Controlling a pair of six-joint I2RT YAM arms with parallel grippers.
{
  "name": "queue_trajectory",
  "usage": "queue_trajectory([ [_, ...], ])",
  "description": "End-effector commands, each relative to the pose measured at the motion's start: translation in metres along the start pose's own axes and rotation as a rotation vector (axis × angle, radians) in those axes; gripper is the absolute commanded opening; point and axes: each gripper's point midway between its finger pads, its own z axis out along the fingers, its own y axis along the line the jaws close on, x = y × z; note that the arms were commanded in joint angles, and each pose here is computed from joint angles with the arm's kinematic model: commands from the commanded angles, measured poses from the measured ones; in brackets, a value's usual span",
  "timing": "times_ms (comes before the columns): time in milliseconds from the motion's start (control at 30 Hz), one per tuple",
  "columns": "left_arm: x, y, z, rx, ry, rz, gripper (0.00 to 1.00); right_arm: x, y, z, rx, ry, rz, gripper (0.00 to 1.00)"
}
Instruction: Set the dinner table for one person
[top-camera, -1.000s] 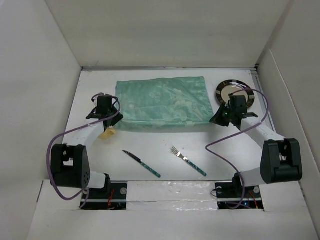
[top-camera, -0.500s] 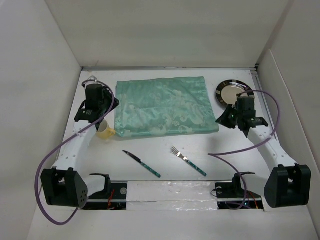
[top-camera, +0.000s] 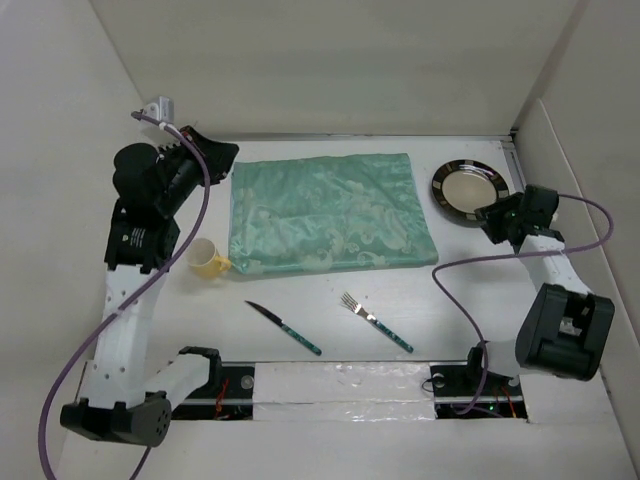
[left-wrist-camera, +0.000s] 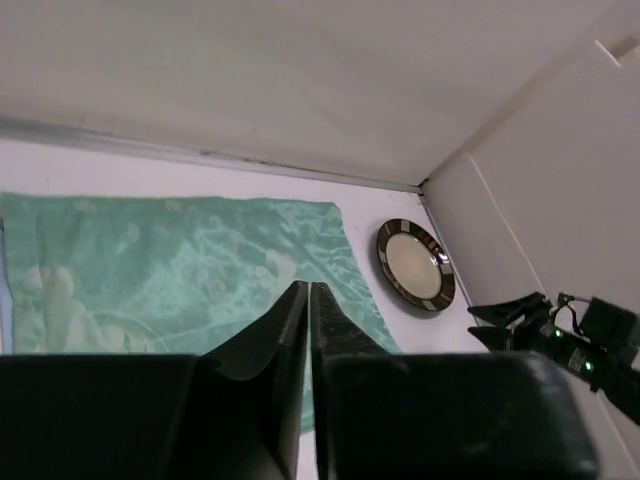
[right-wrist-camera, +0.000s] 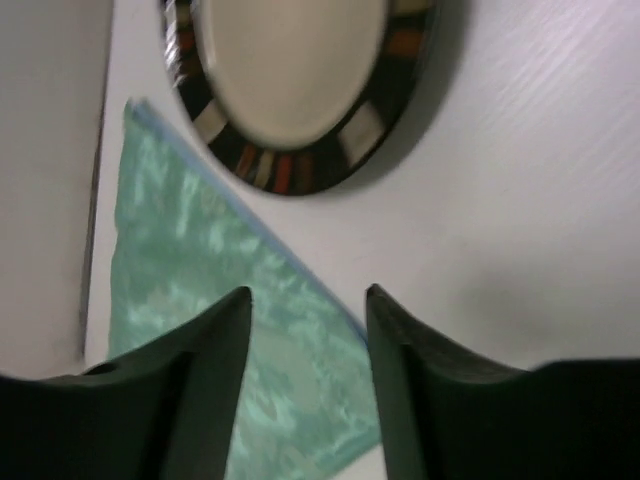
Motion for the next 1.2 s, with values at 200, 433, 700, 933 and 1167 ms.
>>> queue_trajectory([
  [200,0.032,0.002,-0.03,-0.043,0.052,0.169,0.3,-0.056,-0.017,0.061,0.075,-0.09,0.245,0.6],
  [433,0.052,0.008,-0.02,-0.048,0.099,0.156,0.36,-0.052,-0.036,0.097,0.152,-0.062,0.36,0.59],
  [700,0.04,0.013,-0.011,-0.088,0.075,0.174,0.36,-0.052,-0.042,0.121,0.197,-0.059,0.441,0.51],
  [933,0.025,0.016,-0.01,-0.131,0.021,0.188,0.36,-0.051,-0.038,0.132,0.312,-0.05,0.462,0.12],
  [1167,0.012,0.015,-0.016,-0.152,-0.021,0.199,0.37,-0.084,-0.011,0.101,0.132,-0.198,0.397,0.0],
])
